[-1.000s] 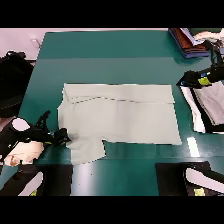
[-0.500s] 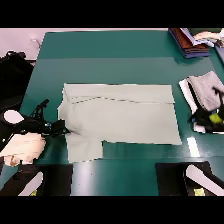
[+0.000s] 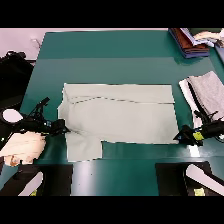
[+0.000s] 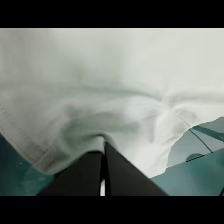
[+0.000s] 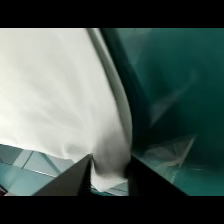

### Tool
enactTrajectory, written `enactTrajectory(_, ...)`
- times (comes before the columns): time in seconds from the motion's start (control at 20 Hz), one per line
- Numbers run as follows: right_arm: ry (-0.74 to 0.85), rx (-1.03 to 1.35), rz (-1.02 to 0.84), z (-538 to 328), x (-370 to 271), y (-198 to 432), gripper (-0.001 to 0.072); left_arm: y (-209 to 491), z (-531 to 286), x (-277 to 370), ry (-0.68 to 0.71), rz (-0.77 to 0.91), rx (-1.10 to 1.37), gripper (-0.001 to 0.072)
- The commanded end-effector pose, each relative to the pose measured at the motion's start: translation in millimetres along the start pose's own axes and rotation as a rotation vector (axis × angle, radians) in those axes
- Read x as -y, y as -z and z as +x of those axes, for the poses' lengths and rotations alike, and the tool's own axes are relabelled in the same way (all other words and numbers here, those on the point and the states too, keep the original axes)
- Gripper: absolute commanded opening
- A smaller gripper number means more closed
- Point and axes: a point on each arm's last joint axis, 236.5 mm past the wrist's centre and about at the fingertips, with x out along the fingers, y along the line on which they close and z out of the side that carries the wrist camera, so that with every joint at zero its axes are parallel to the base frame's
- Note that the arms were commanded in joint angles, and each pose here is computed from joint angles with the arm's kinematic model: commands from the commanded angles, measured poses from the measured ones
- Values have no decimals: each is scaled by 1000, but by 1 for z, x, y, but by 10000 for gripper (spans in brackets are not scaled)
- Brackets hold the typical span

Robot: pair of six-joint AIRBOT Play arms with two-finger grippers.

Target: Fold the shirts.

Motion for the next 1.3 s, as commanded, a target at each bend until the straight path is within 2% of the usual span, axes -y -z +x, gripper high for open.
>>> enactTrajectory(0.0, 10, 34, -78, -2, -17, -12, 165, 8, -1, -4, -16, 17, -34, 27)
enactTrajectory(0.05, 32, 51, -116, -10, -21, -15, 53, 12, -1, -6, -27, 21, -52, 26)
enactTrajectory(0.1, 53, 64, -149, -18, -24, -16, 16, 17, -1, -8, -33, 24, -73, 25)
enactTrajectory(0.35, 196, 103, -265, -63, -23, 7, 15, 43, -38, -1, -73, 93, -18, 25)
enactTrajectory(0.5, 299, 175, -275, -88, -13, 18, 16, 78, -52, 7, -61, 105, -86, 25)
enactTrajectory(0.6, 325, 230, -287, -103, -16, 16, 15, 74, -58, 11, -59, 115, -67, 25)
enactTrajectory(0.8, 332, 269, -326, -116, -40, -14, 15, 14, -59, 20, -54, 162, 68, 24)
enactTrajectory(1.05, 342, 260, -419, -115, -84, -77, 15, -78, -26, 38, -65, 243, 114, 25)
enactTrajectory(1.25, 327, 229, -413, -110, -101, -121, 15, -156, -17, 50, -74, 248, 167, 27)
